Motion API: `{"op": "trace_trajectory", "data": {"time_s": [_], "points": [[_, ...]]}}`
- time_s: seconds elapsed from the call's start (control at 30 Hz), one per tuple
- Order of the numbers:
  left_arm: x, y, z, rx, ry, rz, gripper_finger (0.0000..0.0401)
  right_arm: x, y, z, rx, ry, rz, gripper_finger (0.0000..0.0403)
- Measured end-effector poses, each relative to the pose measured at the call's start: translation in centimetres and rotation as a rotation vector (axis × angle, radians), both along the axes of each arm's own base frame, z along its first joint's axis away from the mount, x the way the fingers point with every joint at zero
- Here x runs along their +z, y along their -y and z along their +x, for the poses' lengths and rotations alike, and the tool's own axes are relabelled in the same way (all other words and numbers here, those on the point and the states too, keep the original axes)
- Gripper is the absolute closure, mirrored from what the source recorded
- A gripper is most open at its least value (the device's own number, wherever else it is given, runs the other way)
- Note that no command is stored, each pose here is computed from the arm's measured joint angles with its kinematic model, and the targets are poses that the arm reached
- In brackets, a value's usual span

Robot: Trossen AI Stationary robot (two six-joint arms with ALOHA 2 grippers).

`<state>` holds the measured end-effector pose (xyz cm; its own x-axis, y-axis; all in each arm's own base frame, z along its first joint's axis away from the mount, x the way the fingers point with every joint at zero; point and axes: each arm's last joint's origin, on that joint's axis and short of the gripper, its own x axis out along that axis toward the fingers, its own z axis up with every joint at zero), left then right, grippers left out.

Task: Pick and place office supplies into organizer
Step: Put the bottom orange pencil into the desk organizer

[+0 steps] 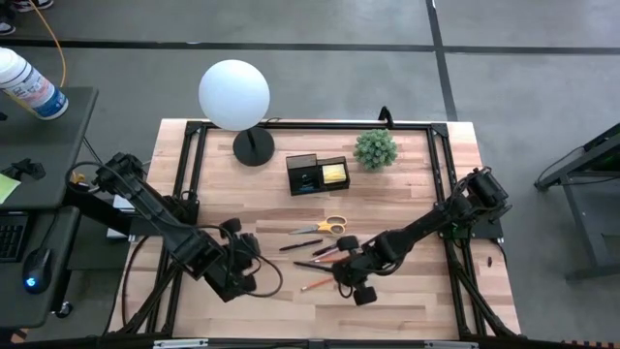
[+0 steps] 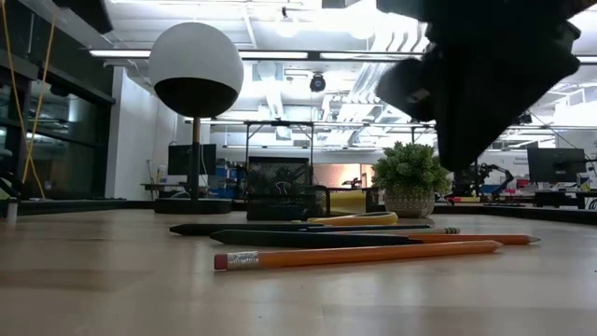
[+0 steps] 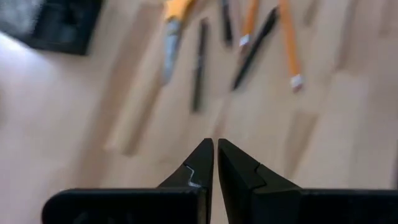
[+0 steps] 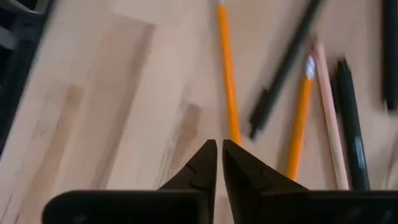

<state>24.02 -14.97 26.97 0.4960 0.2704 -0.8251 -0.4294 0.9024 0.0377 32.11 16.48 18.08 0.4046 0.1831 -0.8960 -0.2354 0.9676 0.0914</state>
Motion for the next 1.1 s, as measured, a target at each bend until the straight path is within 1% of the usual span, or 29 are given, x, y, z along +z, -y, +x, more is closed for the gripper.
{"op": "trace_trajectory", "data": {"time_s": [0.1, 0.17, 0.23, 0.37, 0.5, 0.57, 0.63, 0.73, 0.87, 0.97, 1.03, 1.1], "points": [[-1.5, 1.1, 0.7, -0.005, 0.128, -0.096, 0.0387, 0.2, 0.1, -0.2, -0.112, -0.058, 0.022, 0.0366], [-2.7, 1.9, 1.0, -0.027, 0.228, -0.141, 0.0387, 0.5, -0.1, -0.4, -0.174, -0.081, 0.030, 0.0364], [-3.9, 2.5, 0.9, -0.034, 0.329, -0.151, 0.0387, 0.8, -0.5, -0.7, -0.221, -0.091, 0.033, 0.0365], [-6.1, 2.9, 0.3, 0.010, 0.491, -0.143, 0.0387, 1.1, -2.0, -2.0, -0.278, -0.139, 0.045, 0.0373], [-8.8, 2.8, 0.2, 0.030, 0.563, -0.195, 0.0387, 0.7, -4.1, -4.4, -0.286, -0.186, -0.019, 0.0379], [-9.6, 3.2, 0.7, 0.032, 0.610, -0.236, 0.0387, 0.5, -4.9, -5.5, -0.292, -0.181, -0.065, 0.0379], [-10.2, 3.7, 1.3, 0.042, 0.649, -0.257, 0.0387, 0.5, -5.6, -6.4, -0.291, -0.153, -0.120, 0.0378], [-11.0, 4.3, 3.2, 0.065, 0.658, -0.262, 0.0387, 0.1, -5.8, -7.3, -0.292, -0.121, -0.191, 0.0376], [-12.0, 4.8, 6.9, 0.098, 0.611, -0.312, 0.0387, -0.5, -5.4, -9.1, -0.286, -0.103, -0.207, 0.0379], [-12.4, 5.8, 9.4, 0.071, 0.568, -0.305, 0.0387, -0.7, -4.7, -10.8, -0.314, -0.056, -0.192, 0.0384], [-12.5, 6.7, 10.5, 0.055, 0.523, -0.272, 0.0387, -0.6, -4.0, -12.0, -0.344, -0.014, -0.157, 0.0386], [-12.9, 7.5, 11.2, 0.078, 0.455, -0.248, 0.0387, -0.5, -3.1, -13.2, -0.371, 0.029, -0.123, 0.0387]]}}
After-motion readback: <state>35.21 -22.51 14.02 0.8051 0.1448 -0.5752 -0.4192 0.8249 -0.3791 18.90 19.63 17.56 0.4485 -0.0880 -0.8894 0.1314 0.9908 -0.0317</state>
